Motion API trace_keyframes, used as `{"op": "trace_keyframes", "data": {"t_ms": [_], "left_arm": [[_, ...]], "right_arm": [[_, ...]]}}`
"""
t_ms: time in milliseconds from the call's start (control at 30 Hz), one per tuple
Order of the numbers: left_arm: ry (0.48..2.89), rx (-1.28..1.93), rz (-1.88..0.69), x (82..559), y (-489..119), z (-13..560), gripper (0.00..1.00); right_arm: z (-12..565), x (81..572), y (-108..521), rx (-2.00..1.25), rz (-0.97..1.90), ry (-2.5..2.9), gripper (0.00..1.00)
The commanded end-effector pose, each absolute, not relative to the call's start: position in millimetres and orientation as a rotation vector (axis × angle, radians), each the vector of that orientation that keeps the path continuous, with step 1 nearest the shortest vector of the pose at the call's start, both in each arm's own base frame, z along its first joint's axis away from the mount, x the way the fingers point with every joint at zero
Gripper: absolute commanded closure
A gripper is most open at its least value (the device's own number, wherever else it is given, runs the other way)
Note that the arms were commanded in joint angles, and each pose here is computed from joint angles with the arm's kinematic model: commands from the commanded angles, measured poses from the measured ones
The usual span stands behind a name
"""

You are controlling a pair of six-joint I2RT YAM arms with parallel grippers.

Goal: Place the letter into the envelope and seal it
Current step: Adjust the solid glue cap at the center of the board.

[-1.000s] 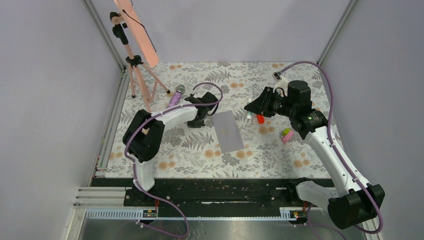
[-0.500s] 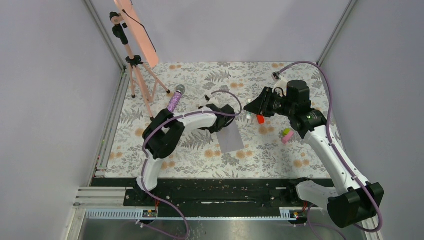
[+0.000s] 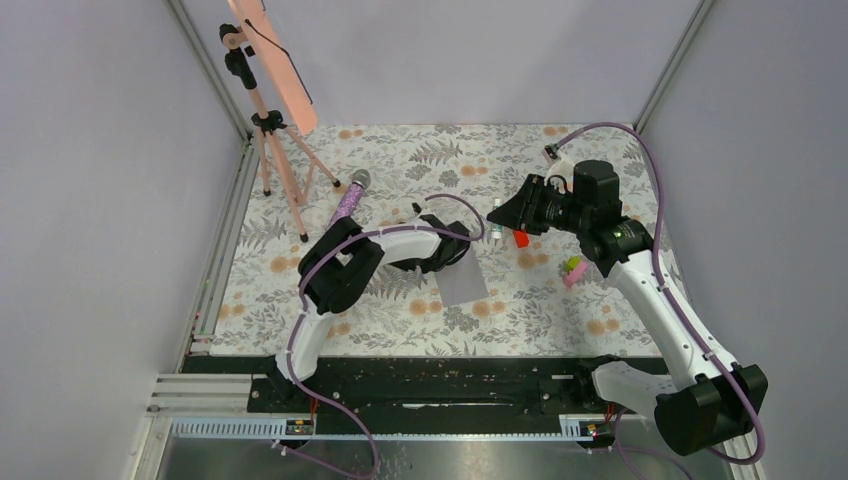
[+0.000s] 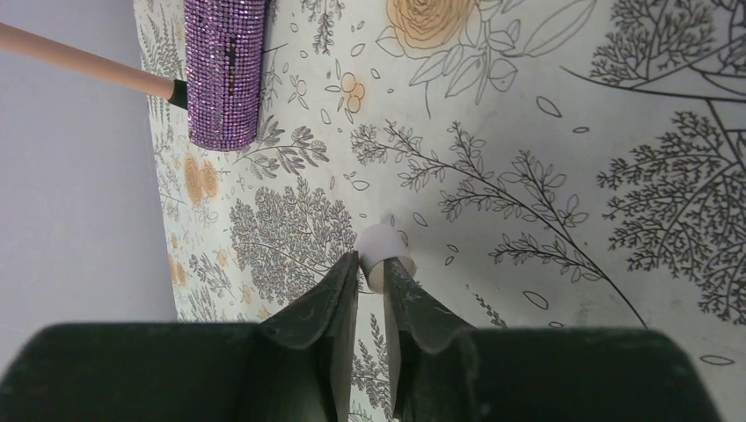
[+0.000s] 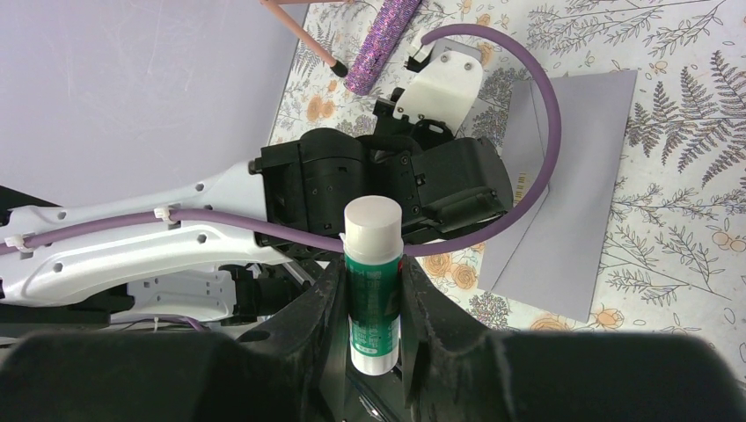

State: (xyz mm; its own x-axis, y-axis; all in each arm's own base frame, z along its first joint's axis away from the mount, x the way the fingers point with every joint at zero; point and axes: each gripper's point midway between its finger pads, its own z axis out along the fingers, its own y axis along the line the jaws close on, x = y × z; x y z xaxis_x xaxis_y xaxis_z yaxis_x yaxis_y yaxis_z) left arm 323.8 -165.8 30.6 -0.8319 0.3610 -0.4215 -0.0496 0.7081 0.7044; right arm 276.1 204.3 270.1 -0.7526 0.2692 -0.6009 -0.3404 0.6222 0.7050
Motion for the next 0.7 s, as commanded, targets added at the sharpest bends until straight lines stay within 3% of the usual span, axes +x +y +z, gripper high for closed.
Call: {"op": "trace_keyframes", "data": {"t_ms": [0,667], "left_arm": [[2.408,0.255,0.947,323.3,-177.9,27.3,0.82],[2.55,0.143,0.558,304.7,-209.6,71.8,0.75]], "right_arm": [[287.8,279.1,205.5,-0.084,1.133,2.078,1.0],[286.8,277.4,204.5,-0.082,1.131,2.078,1.0]]}}
